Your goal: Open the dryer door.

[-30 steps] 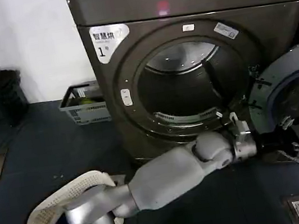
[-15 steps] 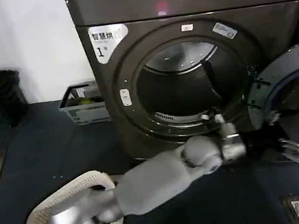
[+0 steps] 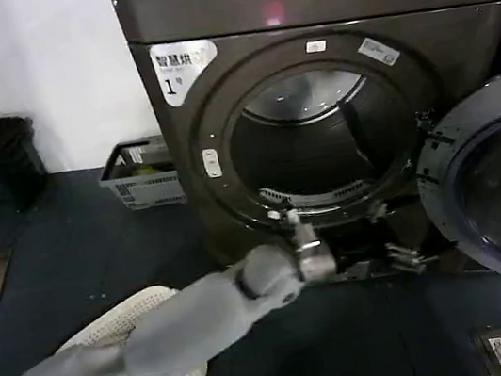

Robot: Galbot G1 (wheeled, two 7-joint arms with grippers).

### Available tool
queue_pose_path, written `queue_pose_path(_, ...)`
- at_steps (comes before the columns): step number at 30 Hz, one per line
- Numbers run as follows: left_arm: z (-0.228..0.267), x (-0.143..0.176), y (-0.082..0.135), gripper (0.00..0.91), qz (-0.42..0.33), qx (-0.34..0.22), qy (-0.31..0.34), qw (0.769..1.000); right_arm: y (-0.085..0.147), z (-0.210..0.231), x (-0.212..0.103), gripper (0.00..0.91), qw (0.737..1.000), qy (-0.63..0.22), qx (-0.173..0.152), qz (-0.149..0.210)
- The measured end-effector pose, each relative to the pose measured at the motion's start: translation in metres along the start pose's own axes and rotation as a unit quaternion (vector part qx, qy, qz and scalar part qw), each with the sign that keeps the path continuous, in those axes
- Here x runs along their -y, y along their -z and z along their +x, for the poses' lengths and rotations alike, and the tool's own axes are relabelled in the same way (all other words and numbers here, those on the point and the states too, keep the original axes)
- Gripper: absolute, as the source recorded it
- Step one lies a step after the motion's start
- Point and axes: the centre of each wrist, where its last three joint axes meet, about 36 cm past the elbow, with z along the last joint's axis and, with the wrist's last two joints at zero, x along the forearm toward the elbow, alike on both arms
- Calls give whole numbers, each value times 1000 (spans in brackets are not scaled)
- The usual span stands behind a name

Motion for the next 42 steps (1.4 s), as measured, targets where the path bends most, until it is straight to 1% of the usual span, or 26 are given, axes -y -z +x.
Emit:
queue_pose_path(3,24,-1,1,907,-6,-18,12,1000,1,0,-3,907,1000,3,2,0)
queue_pose_path(9,80,-4,8,907,-25,-73,42,996,2,2,-6,907,1000,5,7,5)
queue_pose_path(17,159,-4,24,907,-85,-143,78,983,5,7,-7,907,1000,6,13,14)
queue_pose_path(23,216,8,37,907,-101,-209,84,969,8,8,-8,907,1000,7,18,15)
queue_pose_path(26,242,17,45,907,-106,-247,91,959,9,9,-8,907,1000,6,19,18)
queue_pose_path(30,275,32,50,907,-120,-314,89,938,10,10,-8,907,999,1,23,27)
queue_pose_path(34,308,40,51,907,-132,-391,95,906,12,10,-7,907,999,-3,28,30)
queue_pose_path(42,365,32,65,907,-133,-503,116,846,12,9,-7,907,999,-7,30,25)
